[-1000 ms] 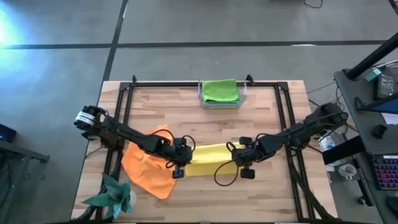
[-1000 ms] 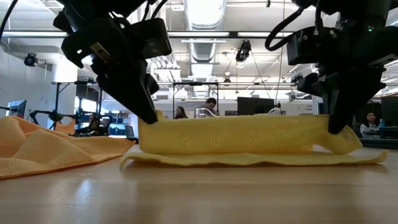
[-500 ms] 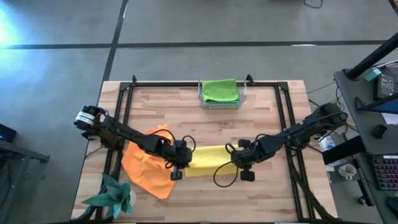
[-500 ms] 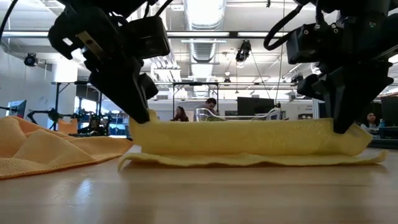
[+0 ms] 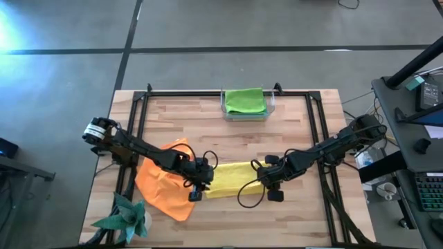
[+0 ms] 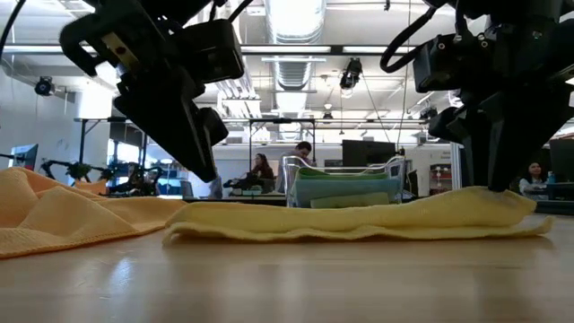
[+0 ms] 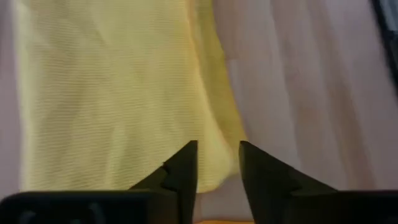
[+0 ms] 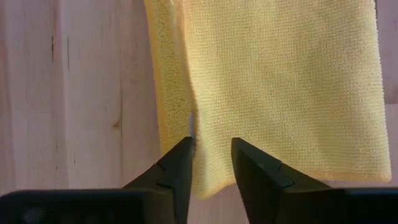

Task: Fold microfiber towels
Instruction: Fold the yellow microfiber cloth

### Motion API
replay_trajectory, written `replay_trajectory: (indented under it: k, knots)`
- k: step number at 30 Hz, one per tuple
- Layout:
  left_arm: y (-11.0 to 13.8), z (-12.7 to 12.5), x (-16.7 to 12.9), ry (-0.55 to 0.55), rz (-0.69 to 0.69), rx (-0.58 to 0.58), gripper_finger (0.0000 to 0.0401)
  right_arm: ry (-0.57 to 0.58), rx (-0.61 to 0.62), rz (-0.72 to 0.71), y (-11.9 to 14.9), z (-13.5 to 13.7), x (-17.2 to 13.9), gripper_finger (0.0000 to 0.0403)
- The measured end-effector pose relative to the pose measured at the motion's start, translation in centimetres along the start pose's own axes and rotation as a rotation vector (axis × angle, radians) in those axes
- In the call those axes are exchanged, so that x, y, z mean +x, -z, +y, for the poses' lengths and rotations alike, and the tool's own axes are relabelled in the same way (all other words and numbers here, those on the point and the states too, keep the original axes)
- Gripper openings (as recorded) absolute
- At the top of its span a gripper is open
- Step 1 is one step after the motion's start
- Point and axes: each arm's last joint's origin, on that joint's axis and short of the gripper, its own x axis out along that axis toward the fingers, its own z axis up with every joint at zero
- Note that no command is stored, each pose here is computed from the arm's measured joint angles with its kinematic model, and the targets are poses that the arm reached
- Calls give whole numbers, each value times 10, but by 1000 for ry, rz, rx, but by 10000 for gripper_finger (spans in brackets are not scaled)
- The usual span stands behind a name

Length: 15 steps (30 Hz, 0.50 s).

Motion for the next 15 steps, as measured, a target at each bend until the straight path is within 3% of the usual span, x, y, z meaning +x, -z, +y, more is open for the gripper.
replay_trajectory:
  k: [8,15]
  knots:
    - [-3,0,-1,-13,-16,-76,143,-151,110,40,1,4,-8,138]
    - [0,5,0,-148,-49,-79,134,-62,126,-80,-8,1,-6,134]
